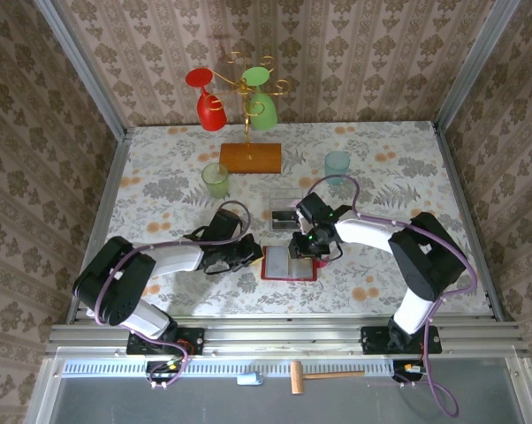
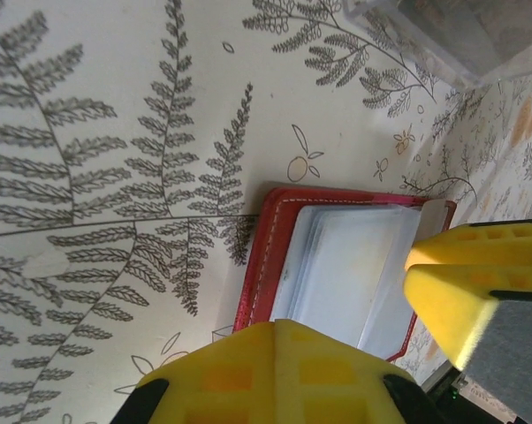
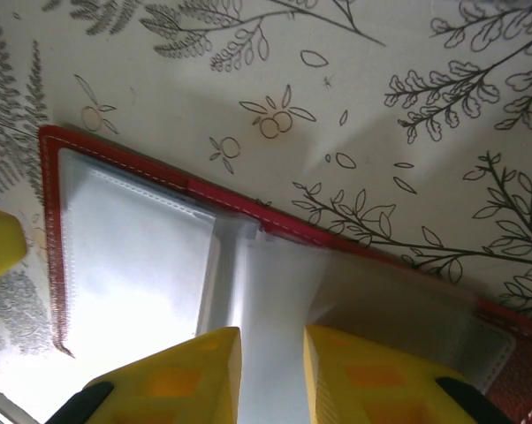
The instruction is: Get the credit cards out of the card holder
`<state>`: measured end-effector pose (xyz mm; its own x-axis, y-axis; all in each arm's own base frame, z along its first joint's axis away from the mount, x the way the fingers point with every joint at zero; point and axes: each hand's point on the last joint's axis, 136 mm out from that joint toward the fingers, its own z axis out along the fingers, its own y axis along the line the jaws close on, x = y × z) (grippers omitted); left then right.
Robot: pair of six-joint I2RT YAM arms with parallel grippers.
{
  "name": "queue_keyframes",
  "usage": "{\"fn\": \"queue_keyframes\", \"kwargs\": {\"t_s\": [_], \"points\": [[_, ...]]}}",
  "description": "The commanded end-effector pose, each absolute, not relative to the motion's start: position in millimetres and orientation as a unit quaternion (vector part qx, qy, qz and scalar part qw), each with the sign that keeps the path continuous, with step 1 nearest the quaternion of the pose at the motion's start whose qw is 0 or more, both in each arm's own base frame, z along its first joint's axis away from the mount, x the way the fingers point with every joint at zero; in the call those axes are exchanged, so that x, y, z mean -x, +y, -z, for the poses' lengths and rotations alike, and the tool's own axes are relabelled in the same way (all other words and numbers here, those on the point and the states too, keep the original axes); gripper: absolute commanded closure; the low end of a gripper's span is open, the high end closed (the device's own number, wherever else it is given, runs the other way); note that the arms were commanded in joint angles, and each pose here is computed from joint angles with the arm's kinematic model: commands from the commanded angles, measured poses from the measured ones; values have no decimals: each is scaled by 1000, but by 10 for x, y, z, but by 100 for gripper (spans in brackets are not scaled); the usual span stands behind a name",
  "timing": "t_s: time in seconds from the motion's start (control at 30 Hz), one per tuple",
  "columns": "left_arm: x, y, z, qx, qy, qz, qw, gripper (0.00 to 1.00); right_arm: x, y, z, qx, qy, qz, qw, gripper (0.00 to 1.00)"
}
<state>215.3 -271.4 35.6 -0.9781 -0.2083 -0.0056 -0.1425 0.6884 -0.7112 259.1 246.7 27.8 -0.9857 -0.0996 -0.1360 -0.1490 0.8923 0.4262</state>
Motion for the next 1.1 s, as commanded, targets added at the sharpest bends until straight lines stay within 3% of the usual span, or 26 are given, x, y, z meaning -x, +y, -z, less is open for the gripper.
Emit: {"fn": "queue_keyframes", "kwargs": {"t_s": [0.0,0.4,0.83,1.07], "points": [[-2094,-2752,-389,92,914,394,38,97,-2596,2511,-475,43,969,-234,72,75],[-1971,-2690,-266,97,919,383,21,98,-2500,2741,-639,24,964,-256,73,75],[-1907,-2666,-191,98,920,379,11,98,-2363,3011,-513,-1,961,-276,22,71],[-1914,-2665,-186,99,920,378,12,99,-2381,3177,-475,-2,959,-281,18,64]]}}
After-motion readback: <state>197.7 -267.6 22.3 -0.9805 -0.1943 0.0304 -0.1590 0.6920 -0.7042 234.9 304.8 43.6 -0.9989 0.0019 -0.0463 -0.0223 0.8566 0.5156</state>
